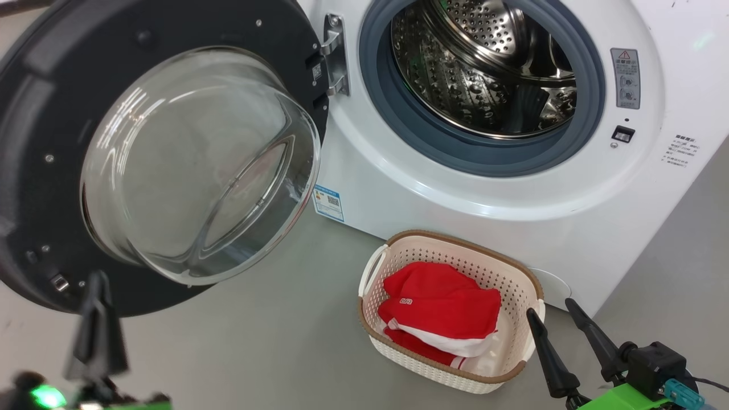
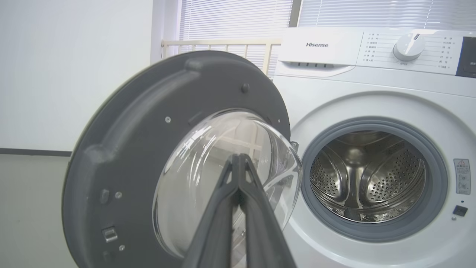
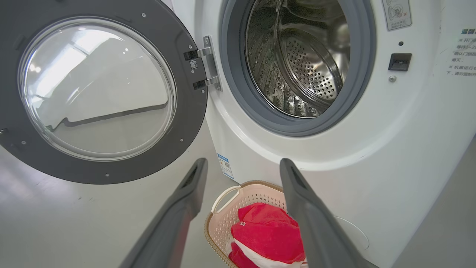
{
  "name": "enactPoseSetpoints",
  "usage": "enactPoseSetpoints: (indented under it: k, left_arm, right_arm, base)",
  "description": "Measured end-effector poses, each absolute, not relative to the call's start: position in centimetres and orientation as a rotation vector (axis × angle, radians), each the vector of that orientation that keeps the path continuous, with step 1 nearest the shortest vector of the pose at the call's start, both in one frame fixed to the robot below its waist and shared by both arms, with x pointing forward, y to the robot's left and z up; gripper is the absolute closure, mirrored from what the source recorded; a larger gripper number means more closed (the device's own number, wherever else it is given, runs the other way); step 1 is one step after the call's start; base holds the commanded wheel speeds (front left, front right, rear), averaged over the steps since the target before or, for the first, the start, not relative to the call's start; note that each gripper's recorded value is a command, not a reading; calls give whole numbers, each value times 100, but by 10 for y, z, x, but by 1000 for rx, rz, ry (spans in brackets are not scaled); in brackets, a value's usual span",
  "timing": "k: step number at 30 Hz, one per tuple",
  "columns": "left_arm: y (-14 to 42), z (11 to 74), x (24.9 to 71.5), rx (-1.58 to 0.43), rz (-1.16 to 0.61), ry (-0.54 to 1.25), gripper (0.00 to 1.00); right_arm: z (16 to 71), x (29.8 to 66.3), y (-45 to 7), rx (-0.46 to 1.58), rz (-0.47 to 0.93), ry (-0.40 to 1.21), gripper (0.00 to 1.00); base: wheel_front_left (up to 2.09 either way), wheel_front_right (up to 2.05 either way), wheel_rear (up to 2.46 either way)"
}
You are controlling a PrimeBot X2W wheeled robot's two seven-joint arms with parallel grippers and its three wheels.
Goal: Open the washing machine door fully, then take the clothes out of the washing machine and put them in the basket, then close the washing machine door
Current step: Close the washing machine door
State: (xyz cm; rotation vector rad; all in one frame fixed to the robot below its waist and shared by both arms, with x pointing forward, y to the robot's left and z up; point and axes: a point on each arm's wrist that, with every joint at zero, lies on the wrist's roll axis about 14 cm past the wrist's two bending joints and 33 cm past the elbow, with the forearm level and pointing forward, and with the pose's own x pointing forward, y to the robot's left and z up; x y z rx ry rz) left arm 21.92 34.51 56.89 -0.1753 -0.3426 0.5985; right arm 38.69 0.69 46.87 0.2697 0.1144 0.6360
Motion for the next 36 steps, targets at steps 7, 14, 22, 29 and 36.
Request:
enactPoseSetpoints:
  k: [7, 14, 22, 29, 36]
  left_arm:
    - [381, 659, 224, -5, 571, -575, 100]
    - [421, 720, 232, 58, 576, -706, 100]
    - [485, 746, 248, -105, 639, -751, 100]
    - [527, 721, 273, -403, 669, -628, 100]
    - [546, 678, 297, -717, 634, -379, 100]
  right_arm:
    - [464, 389, 8, 279, 633, 126, 0]
    - [459, 394, 5, 289, 621, 135, 0]
    - [446, 399, 0, 291, 611, 165, 0]
    - [438, 409, -2, 295, 605, 175, 0]
    - [431, 415, -4, 293, 604, 187, 0]
  base:
    - [0, 0, 0]
    - [0, 0, 0]
    - [0, 0, 0]
    - [0, 0, 0]
    - [0, 0, 0]
